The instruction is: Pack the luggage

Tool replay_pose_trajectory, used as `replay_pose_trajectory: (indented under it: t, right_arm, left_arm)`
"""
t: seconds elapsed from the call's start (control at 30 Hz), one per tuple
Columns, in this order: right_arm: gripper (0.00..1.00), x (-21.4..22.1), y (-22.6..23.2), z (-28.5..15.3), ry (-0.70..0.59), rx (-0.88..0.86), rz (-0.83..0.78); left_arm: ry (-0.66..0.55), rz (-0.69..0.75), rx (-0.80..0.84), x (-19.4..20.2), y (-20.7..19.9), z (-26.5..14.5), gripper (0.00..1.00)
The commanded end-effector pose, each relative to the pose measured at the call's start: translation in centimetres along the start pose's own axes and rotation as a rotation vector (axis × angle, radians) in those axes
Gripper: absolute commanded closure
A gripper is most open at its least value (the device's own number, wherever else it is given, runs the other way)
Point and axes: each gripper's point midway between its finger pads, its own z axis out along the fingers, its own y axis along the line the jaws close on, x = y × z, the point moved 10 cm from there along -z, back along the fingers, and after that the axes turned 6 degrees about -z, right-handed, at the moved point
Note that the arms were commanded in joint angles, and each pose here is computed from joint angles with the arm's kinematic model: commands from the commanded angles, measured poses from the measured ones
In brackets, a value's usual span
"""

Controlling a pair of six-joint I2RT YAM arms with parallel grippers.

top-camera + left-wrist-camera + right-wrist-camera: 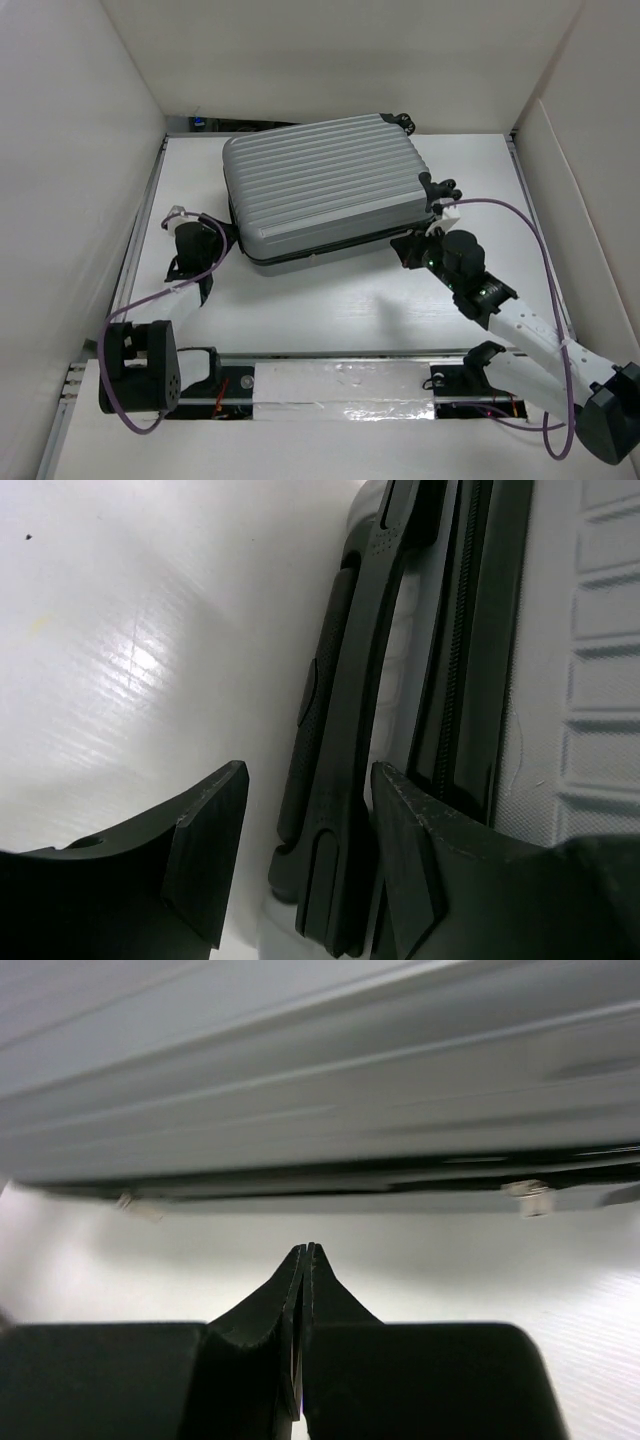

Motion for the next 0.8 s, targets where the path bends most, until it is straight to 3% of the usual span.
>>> replay_pose_trajectory:
  t: [0.0, 0.37, 0.43, 0.47, 0.57, 0.6, 0.77]
  right_arm:
    - [0.99, -1.2, -0.2, -0.2, -0.095, -0.004, 0.001]
    - [0.97, -0.1, -1.8, 0.7, -0.058, 0.048, 0.039]
    - [0.97, -0.1, -2.0, 0.7, -0.065, 0.054, 0.051]
    - [0.97, -0.1, -2.3, 0.7, -0.069, 0.062, 0.054]
    - [0.93, 0.0, -2.6, 0.6, -0.068, 0.095, 0.076]
    - [0.90, -0.2, -3.3, 0.6, -0.081, 0.121, 0.087]
    - [0.86, -0.7, -5.1, 1.5, -0.097, 0.189, 0.119]
  left_arm:
    - [0.023, 0.025, 0.160, -0.5, -2.0, -0.1, 0.50]
    - [0.010, 0.036, 0.167, -0.7, -1.7, 3.0, 0.51]
    - [0.022, 0.036, 0.184, -0.7, -1.9, 3.7, 0.56]
    - [0.027, 0.033, 0.183, -0.8, -2.1, 4.5, 0.59]
    - [0.034, 0.016, 0.210, -0.8, -2.3, 5.6, 0.81]
    - [0.045, 0.010, 0.222, -0.7, -2.4, 5.7, 0.97]
    - [0.031, 0.006, 0.240, -0.3, -1.8, 4.7, 1.00]
